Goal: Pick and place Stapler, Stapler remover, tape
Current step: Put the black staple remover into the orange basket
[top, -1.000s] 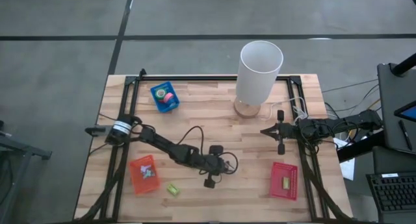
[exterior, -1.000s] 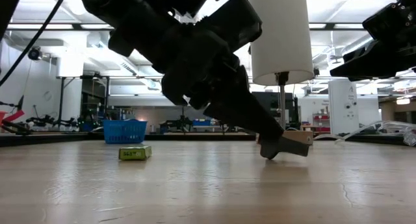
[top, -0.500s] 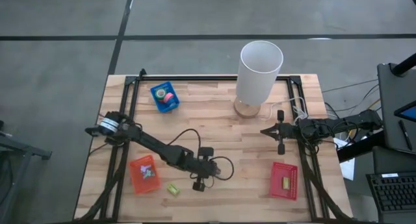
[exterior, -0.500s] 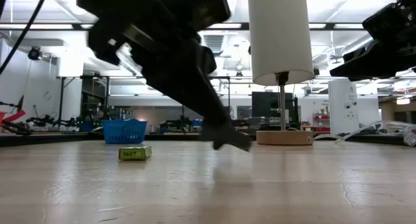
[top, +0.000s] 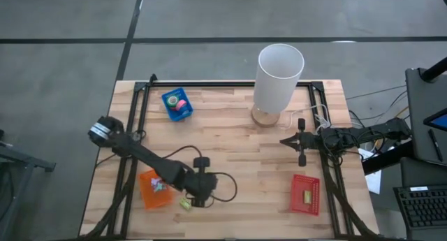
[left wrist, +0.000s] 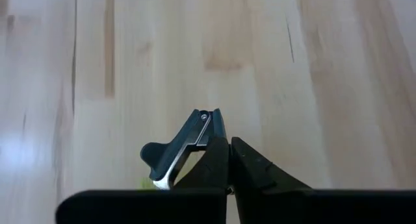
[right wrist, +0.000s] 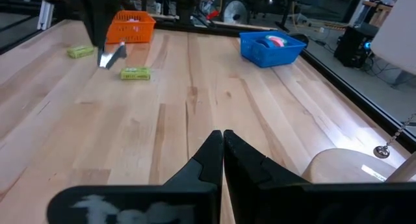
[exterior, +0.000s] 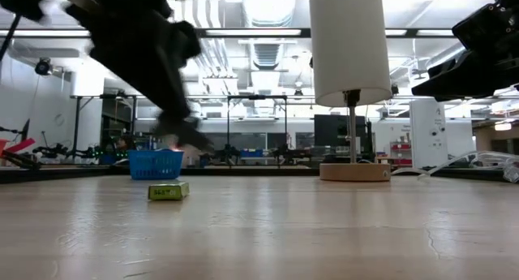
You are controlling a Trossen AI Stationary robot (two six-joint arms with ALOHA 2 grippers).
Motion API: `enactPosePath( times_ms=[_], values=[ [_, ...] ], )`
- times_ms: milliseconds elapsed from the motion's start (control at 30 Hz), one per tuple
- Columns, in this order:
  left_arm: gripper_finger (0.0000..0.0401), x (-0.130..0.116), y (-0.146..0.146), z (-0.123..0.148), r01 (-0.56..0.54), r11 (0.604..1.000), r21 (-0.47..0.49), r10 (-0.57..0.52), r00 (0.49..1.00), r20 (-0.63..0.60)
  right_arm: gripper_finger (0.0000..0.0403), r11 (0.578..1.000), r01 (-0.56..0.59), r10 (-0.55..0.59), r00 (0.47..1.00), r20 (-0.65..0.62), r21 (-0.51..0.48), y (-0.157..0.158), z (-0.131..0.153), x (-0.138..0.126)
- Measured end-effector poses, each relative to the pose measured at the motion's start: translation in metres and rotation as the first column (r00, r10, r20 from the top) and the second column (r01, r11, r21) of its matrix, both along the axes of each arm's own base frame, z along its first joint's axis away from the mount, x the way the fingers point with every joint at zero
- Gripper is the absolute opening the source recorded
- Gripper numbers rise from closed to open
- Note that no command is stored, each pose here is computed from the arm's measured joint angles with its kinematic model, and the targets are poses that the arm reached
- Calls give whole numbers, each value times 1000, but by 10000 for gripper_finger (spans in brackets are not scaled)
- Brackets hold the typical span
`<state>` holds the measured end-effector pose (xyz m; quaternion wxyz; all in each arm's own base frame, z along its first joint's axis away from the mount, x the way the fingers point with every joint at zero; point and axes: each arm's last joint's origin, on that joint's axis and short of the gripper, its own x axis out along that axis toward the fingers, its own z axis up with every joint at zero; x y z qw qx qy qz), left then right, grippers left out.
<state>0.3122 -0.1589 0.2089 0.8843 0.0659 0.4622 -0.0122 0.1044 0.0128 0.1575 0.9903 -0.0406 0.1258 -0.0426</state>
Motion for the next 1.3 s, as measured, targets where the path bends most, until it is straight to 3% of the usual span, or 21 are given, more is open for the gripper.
enactPosePath(
  times_ms=[267, 667, 1000, 1300],
  values=[
    [4, -51, -11, 28, -132, 990, -57, 125, 985, -116, 8, 1000, -1, 1, 1000, 0, 0, 0, 0, 0],
    [4, -117, -30, 54, -324, 937, -129, 298, 936, -186, 9, 1000, -1, 1, 1000, 0, 0, 0, 0, 0],
    [5, -157, -26, 55, -547, 837, -24, 514, 800, -310, 8, 1000, -1, 1, 1000, 0, 0, 0, 0, 0],
    [13, -167, -18, 26, -610, 790, 57, 585, 724, -367, 8, 1000, 0, 0, 1000, 0, 0, 0, 0, 0]
  ],
)
